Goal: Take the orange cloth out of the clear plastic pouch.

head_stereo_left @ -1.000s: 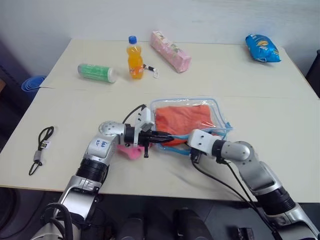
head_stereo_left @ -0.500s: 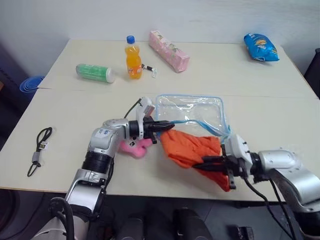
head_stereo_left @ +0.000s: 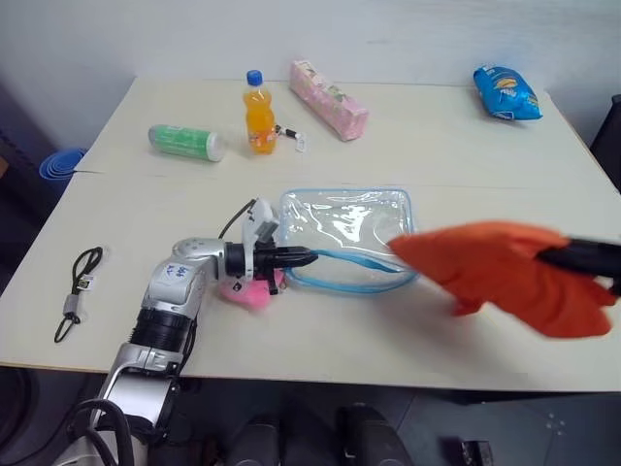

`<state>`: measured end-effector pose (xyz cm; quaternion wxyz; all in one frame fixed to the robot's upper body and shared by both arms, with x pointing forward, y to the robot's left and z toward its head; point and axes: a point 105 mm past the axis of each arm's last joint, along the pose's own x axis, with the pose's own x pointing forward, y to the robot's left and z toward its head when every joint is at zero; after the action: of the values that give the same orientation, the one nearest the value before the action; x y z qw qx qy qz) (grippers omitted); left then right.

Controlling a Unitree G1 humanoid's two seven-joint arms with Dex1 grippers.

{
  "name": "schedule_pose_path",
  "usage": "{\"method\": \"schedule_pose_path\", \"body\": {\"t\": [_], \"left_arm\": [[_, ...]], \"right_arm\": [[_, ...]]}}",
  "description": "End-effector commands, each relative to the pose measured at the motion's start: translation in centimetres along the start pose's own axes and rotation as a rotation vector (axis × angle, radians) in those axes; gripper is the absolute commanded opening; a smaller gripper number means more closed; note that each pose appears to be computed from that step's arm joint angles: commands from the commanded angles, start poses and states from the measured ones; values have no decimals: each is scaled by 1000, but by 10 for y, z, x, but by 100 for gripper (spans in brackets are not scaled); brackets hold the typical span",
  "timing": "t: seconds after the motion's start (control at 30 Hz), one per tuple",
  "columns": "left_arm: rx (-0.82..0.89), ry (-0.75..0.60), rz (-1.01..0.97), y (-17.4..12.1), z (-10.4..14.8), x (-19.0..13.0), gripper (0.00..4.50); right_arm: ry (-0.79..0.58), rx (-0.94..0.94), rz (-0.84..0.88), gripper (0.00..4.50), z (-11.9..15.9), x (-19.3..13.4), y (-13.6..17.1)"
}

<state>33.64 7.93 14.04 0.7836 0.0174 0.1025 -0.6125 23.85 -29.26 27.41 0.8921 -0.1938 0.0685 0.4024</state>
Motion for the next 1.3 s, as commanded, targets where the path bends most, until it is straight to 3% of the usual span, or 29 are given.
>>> {"method": "schedule_pose_path", "body": {"t": [0.03, 0.13, 0.33, 0.43, 0.6, 0.73, 0.97, 1.07, 1.17, 1.3], "left_arm": [[36, 6, -30, -7, 1, -1, 0], [42, 1, -41, -10, 2, 0, 0], [61, 6, -40, -13, 2, -5, 0], [89, -4, -32, -14, 3, -7, 0], [240, -57, -96, -30, 9, -9, 0], [308, -2, -48, -21, -3, -19, 0], [329, -12, -64, -25, -3, -42, 190], [339, -27, -131, -40, 1, -67, 285], [347, 6, -37, -36, -3, -100, 376], [394, 86, 122, -29, -21, -137, 376]], "right_arm": [[43, -145, -125, 3, -6, -14, -37], [72, -204, -137, 3, -19, -12, -53], [235, -374, -92, 3, -83, 2, -58], [288, -288, 32, 3, -129, 8, -30], [259, -174, -43, 3, -167, 2, -20], [251, -188, 27, 108, -165, 5, -13], [218, -223, 75, 346, -138, -14, -5], [142, -215, 85, 448, -108, -17, 8], [48, -184, 99, 450, -88, -3, 33], [-24, -115, 150, 450, -87, 25, 68]]}}
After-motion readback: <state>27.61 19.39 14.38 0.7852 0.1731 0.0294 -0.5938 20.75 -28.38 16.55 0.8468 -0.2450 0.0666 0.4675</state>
